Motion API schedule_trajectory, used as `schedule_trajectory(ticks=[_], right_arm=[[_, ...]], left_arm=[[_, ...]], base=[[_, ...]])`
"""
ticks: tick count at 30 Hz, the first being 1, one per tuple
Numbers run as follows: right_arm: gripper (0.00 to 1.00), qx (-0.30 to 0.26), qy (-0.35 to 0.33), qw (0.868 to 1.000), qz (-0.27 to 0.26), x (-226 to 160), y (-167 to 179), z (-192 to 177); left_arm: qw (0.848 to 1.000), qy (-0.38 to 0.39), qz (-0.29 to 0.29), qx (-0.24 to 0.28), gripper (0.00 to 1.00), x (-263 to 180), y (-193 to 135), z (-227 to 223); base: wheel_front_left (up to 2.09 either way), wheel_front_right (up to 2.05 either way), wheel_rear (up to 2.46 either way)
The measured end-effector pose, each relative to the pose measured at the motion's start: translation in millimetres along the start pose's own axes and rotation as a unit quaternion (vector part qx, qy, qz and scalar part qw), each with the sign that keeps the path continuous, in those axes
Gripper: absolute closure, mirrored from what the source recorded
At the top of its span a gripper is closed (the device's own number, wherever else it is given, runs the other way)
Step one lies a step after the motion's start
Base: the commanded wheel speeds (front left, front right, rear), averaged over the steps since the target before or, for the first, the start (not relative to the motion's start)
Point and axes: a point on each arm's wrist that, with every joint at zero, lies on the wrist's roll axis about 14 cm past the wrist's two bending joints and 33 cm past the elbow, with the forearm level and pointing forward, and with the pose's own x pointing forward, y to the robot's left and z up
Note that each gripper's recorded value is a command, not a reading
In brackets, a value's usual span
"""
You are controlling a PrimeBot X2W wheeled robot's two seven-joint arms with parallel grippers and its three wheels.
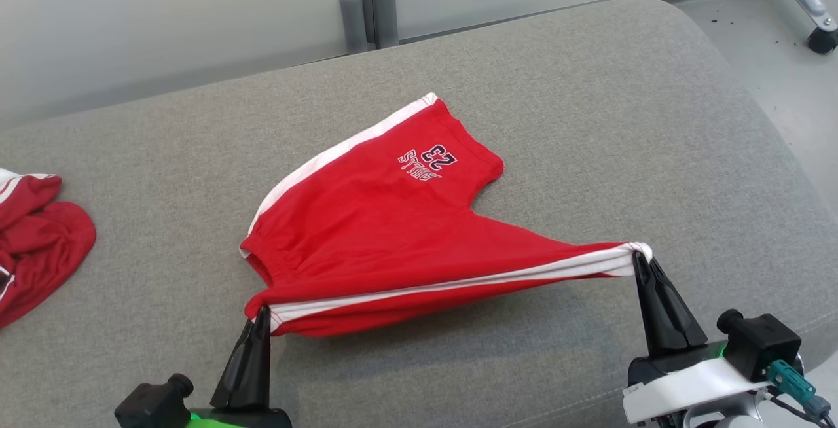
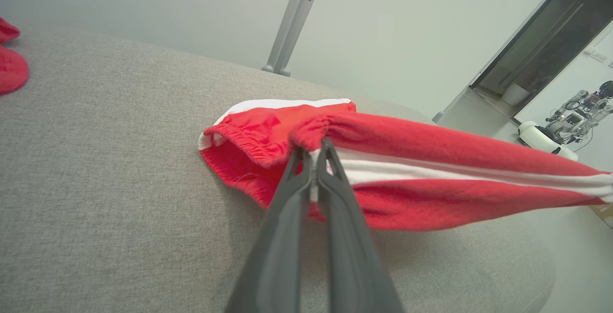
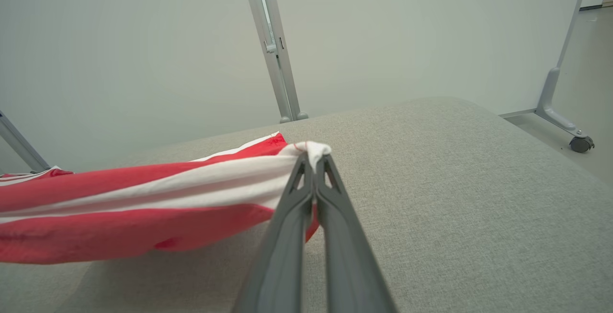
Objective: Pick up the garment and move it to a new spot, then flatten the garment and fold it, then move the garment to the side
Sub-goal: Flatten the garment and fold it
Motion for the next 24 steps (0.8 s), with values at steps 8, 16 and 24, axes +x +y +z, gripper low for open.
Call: schedule_trajectory(ticks=[8,16,24], right_arm=[[1.00,0.000,-0.010,1.000,0.004,-2.0,3.5,9.7],[1.00,0.001,0.002,1.000,0.011,-0.6,8.6,6.0],[1.00,-0.008,0.019,1.000,-0.002,11.4,-3.3,-10.5]], left_arm=[[1.000,-0.016,-0.002,0.004,1.00,-5.3,-3.4,8.5],[1.000,-0.005,0.004,0.002,1.00,-7.7,1.0,0.7],[1.000,0.010,-0.002,-0.029,1.00,6.2,-5.4,-13.4]], base=[[0.00,0.00,0.00],[0.00,0.00,0.00],[0.00,0.00,0.00]])
